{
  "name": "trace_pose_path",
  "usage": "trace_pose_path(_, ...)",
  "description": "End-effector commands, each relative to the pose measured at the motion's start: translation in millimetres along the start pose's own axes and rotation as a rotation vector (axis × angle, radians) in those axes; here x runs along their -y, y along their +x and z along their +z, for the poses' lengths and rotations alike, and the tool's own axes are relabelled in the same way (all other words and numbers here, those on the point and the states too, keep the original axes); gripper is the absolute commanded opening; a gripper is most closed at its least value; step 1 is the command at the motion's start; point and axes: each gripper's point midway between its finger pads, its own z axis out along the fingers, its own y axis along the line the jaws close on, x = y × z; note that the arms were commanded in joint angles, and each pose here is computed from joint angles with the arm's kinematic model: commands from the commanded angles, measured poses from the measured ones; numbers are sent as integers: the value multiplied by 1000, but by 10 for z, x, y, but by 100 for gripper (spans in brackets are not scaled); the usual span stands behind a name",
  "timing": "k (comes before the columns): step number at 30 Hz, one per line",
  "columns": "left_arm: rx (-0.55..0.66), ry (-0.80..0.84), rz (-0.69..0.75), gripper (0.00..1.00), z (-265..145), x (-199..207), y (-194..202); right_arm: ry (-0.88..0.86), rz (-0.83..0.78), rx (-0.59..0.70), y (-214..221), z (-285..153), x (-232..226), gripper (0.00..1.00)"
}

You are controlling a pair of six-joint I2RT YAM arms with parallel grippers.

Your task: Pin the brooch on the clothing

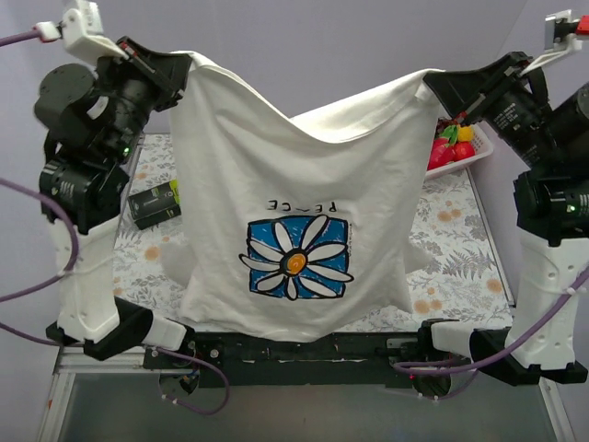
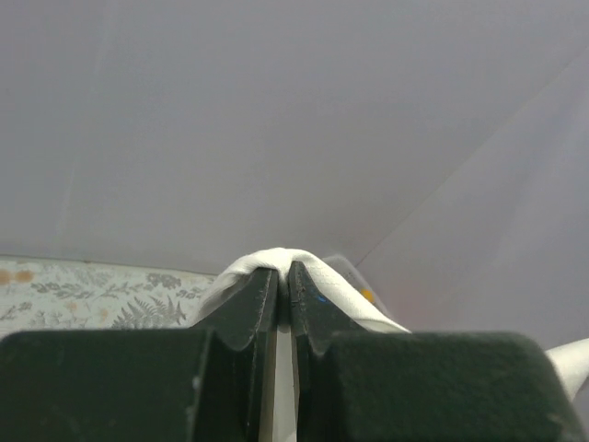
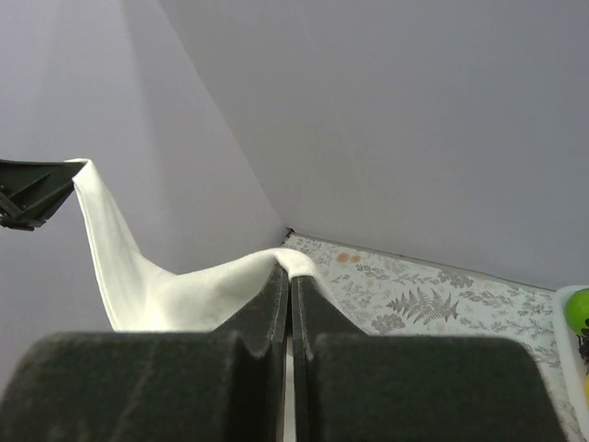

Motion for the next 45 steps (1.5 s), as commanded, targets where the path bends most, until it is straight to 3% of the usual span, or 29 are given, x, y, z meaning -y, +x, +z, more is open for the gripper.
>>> trace_pose_path(1, -65, -92, 29, 0, 452, -268, 349, 54, -11, 21, 23, 331, 356, 1)
trace_pose_path(6, -71, -73, -17, 0, 770, -345, 399, 59, 17, 4, 48, 626, 561, 1)
trace_pose_path(10, -3, -11, -64, 0, 853, -285, 173, 16, 31, 46, -133, 702, 455, 1)
trace_pose_path(14, 107, 65, -64, 0, 613, -31, -218, -53, 14, 116, -397, 583, 161, 1)
trace_pose_path(21, 176, 97, -20, 0, 66, 131, -529, -63, -11, 158, -445, 188, -108, 1)
trace_pose_path(36, 96, 109, -4, 0, -577, 178, -427, -34, -69, 170, -412, -377, -400, 1)
trace_pose_path(41, 74, 77, 2, 0, -427, 93, -349, -4, -73, 151, -346, -276, -251, 1)
trace_pose_path(45, 26, -42, 11, 0, -22, -261, -47, 31, -38, 91, -106, -40, 58, 1)
